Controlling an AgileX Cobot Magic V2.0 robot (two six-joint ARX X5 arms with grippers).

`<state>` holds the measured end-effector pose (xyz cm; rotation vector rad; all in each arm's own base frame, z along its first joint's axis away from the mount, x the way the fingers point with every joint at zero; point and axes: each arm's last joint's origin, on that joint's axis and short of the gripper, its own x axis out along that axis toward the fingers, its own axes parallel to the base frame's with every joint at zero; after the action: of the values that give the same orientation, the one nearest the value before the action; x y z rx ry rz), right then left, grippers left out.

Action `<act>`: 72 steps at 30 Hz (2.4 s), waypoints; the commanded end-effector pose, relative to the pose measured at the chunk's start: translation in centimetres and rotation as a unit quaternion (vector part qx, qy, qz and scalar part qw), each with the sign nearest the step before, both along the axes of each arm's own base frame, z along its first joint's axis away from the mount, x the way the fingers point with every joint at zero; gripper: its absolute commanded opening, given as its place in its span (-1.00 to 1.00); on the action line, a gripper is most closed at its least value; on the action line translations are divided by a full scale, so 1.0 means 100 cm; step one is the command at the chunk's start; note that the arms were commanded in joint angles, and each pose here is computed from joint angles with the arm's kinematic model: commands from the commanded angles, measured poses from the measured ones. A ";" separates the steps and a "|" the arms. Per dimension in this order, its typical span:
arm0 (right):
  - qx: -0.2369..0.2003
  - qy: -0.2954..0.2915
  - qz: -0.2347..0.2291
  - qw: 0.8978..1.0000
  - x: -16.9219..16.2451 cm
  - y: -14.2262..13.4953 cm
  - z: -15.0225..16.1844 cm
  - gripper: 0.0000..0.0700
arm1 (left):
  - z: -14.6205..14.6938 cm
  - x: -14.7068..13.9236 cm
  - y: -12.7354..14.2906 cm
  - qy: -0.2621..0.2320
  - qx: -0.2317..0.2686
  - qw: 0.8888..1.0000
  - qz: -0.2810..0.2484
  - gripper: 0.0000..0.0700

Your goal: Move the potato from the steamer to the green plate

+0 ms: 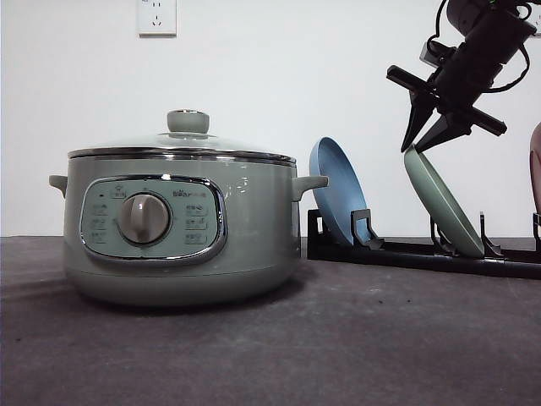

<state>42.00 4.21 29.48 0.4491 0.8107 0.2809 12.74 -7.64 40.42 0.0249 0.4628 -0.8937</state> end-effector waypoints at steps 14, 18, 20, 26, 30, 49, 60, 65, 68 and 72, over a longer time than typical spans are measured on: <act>0.040 -0.032 0.005 0.999 -0.006 -0.003 0.028 -0.98 | 0.003 -0.001 0.000 0.001 0.003 1.000 -0.007 1.00; 0.063 -0.062 0.013 0.996 -0.021 -0.003 0.055 -0.98 | 0.003 -0.001 0.000 0.003 0.004 1.000 -0.007 1.00; 0.073 -0.079 0.017 0.994 -0.031 -0.003 0.071 -0.98 | 0.003 -0.001 0.000 0.003 0.004 1.000 -0.007 1.00; 0.093 -0.135 0.052 0.985 -0.071 -0.003 0.117 -0.98 | 0.003 -0.001 0.000 0.003 0.004 1.000 -0.007 1.00; 0.080 -0.175 0.102 0.976 -0.109 0.001 0.145 -0.98 | 0.003 -0.001 0.000 0.003 0.004 1.000 -0.007 1.00; -0.108 -0.155 0.273 0.943 -0.261 0.036 0.159 -0.98 | 0.003 -0.001 0.000 0.003 0.004 1.000 -0.006 1.00; -0.178 -0.066 0.289 0.938 -0.298 0.058 0.081 -0.98 | 0.003 -0.001 0.000 0.003 0.003 1.000 -0.006 1.00; -0.204 -0.030 0.303 0.931 -0.302 0.073 0.042 -0.98 | 0.003 -0.001 0.000 0.003 0.003 1.000 -0.006 1.00; -0.224 -0.017 0.309 0.924 -0.302 0.084 0.019 -0.98 | 0.003 -0.001 0.000 0.004 0.003 1.000 -0.006 1.00; -0.266 0.000 0.294 0.918 -0.303 0.097 -0.009 -0.98 | 0.003 -0.001 0.000 0.004 0.002 1.000 -0.006 1.00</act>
<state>11.64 13.45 28.63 -0.3396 0.9747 0.6185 12.60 -7.57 40.13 0.0246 0.4993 -0.8915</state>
